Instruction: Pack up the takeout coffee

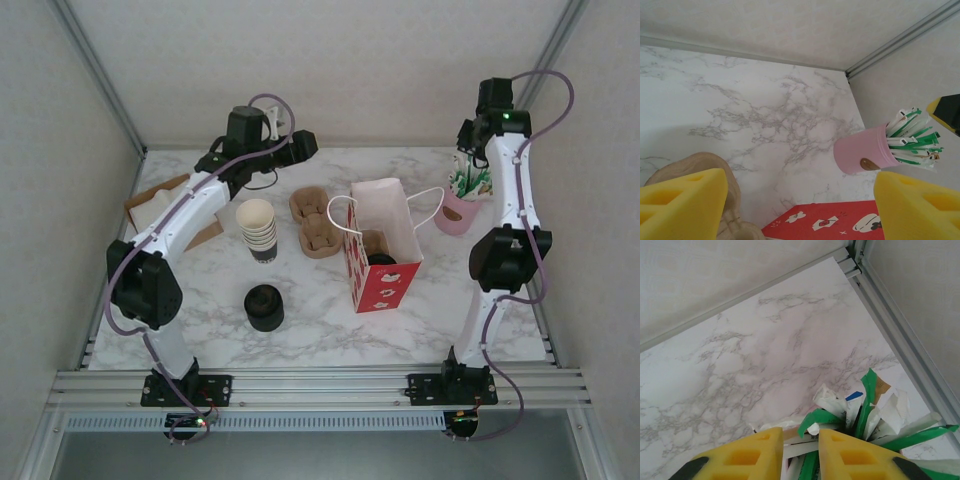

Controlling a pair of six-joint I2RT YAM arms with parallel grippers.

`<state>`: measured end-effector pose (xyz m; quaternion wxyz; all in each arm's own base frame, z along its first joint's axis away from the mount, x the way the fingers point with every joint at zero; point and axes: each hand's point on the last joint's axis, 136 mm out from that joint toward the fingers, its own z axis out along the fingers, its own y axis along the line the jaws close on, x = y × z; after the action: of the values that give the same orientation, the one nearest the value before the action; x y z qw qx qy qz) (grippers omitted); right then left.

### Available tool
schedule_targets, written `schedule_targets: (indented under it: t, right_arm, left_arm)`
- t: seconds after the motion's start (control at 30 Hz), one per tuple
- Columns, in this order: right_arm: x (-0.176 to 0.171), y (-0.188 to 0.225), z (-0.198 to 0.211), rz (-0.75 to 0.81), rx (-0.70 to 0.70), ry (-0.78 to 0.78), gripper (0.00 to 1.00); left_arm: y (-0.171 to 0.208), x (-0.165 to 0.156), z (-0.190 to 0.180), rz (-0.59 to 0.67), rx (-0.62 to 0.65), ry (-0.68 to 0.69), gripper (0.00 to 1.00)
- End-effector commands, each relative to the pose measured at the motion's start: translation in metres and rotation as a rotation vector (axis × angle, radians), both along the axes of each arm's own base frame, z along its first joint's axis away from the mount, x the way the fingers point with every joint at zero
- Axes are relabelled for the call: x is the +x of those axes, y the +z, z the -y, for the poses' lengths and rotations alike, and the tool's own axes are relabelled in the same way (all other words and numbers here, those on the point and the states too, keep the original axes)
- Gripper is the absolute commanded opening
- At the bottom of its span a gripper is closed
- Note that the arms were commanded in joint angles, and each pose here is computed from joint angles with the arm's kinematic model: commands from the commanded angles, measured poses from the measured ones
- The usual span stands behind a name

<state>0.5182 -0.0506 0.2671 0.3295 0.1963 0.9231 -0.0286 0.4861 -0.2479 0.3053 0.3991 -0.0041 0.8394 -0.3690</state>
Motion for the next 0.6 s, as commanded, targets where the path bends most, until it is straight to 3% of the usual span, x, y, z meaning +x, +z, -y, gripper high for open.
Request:
schedule_targets:
  t: [0.0, 0.3, 0.57]
  right_arm:
    - [0.001, -0.001, 0.007, -0.017, -0.017, -0.007, 0.26]
    - [0.011, -0.016, 0.005, -0.04, 0.009, 0.003, 0.26]
    - [0.012, -0.021, 0.005, -0.05, 0.015, 0.004, 0.16]
  left_arm:
    - [0.013, 0.002, 0.008, 0.048, 0.006, -0.03, 0.77]
    - [0.009, 0.005, 0.01, 0.04, 0.008, -0.034, 0.77]
    - [0.009, 0.006, 0.009, 0.04, 0.012, -0.034, 0.76]
